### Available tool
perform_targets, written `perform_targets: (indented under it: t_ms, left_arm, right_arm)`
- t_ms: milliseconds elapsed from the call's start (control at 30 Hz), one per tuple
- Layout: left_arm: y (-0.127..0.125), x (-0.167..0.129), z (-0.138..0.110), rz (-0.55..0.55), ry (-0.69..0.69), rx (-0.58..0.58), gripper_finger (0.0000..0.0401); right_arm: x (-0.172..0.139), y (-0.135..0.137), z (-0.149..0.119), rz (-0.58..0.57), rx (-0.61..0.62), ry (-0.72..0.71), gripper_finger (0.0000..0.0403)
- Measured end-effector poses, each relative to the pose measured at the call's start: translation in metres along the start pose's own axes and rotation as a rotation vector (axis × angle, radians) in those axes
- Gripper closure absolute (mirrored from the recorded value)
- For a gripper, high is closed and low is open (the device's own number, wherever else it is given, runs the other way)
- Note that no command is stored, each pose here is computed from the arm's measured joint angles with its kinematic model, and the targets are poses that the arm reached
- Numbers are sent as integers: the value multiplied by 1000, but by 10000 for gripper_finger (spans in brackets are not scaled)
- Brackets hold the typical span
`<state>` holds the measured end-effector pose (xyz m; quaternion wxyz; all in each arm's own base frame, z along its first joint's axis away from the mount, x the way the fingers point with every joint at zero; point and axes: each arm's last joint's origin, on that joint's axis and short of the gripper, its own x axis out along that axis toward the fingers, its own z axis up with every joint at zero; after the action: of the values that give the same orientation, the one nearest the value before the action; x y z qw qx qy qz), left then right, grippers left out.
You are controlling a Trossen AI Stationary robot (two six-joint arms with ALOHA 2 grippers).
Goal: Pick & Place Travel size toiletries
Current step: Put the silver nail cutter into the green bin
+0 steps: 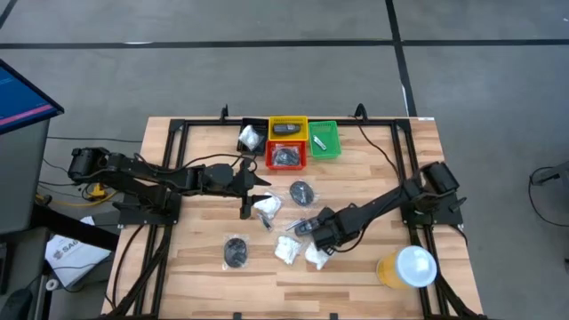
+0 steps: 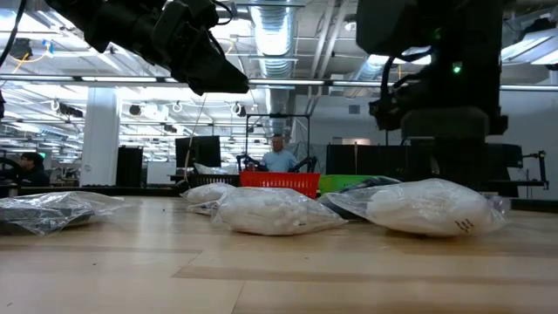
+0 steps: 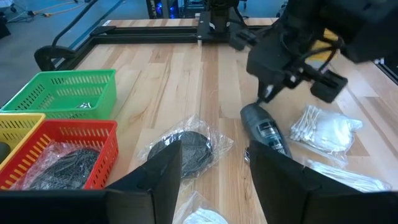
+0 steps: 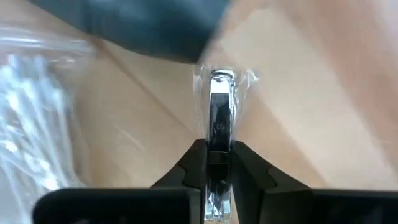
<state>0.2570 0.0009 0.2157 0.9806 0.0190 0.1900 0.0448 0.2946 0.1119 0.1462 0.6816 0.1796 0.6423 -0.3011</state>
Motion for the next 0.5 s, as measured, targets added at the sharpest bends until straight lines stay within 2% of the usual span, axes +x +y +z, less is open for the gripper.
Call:
perform_targets:
  t_ms: [333, 500]
  left_arm:
    - [0, 0, 0, 0, 0, 0, 224]
    - [0, 0, 0, 0, 0, 0, 224]
  right_arm:
    - [-36, -37, 10, -69, 36, -64, 364]
    - [-56, -60, 24, -52, 60, -137, 366]
